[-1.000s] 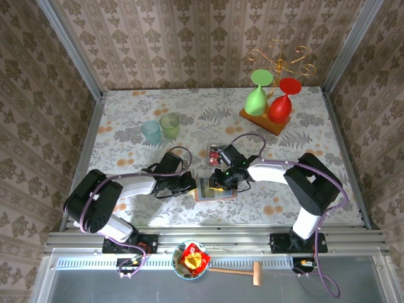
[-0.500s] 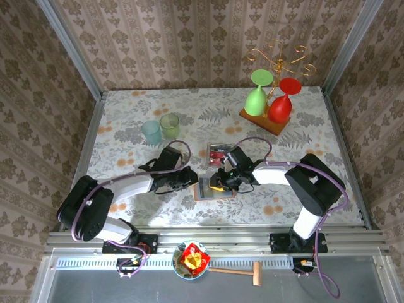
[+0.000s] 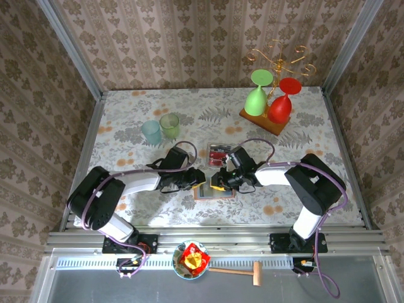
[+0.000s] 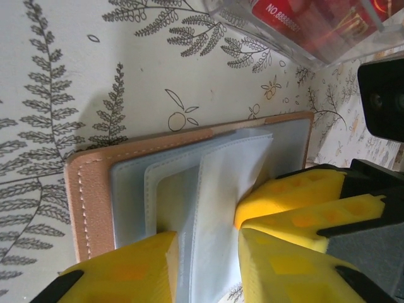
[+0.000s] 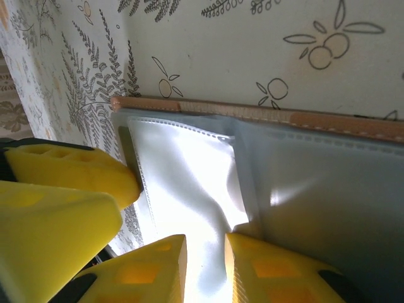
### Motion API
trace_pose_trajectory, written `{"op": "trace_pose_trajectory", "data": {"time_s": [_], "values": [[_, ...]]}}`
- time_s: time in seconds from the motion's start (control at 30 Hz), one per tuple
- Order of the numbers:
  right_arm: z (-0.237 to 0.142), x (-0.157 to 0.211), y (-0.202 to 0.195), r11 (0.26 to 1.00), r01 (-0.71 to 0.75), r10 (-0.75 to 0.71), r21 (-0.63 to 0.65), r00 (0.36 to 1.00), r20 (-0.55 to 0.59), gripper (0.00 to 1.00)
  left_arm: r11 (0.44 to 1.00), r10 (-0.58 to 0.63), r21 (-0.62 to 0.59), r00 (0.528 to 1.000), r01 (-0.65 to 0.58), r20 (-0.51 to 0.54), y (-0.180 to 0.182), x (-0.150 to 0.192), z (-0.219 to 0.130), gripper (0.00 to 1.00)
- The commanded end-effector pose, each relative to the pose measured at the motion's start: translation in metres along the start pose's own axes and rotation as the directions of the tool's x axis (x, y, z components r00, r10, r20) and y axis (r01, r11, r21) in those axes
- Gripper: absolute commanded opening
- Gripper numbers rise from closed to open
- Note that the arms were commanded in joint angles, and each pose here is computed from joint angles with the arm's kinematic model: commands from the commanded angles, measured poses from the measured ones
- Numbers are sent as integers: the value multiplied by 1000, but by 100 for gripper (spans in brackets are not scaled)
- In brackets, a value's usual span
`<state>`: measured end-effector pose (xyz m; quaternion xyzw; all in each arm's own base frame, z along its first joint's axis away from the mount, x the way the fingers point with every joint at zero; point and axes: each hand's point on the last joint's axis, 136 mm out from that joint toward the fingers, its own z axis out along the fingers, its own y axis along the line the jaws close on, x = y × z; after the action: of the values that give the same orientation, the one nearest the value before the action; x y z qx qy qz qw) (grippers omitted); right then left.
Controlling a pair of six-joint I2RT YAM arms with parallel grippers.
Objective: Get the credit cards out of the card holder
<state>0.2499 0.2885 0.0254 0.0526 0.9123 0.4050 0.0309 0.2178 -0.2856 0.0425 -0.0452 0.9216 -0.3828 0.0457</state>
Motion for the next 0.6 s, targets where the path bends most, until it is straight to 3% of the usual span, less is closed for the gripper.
{"op": "trace_pose_trajectory", "data": {"time_s": [0.0,0.2,0.57], "values": [[3,6,-12,999,-40,40,3,999,-23,24,1000,-15,9,1000,15,-21,3,5,5,32],[3,5,-14,998,-57,56,-14,998,-24,24,1000,-25,12,999,26,-35,6,7,11,30],[3,4,-13,998,-61,61,-16,998,-19,24,999,-10,40,999,12,-41,-2,6,13,12]]}}
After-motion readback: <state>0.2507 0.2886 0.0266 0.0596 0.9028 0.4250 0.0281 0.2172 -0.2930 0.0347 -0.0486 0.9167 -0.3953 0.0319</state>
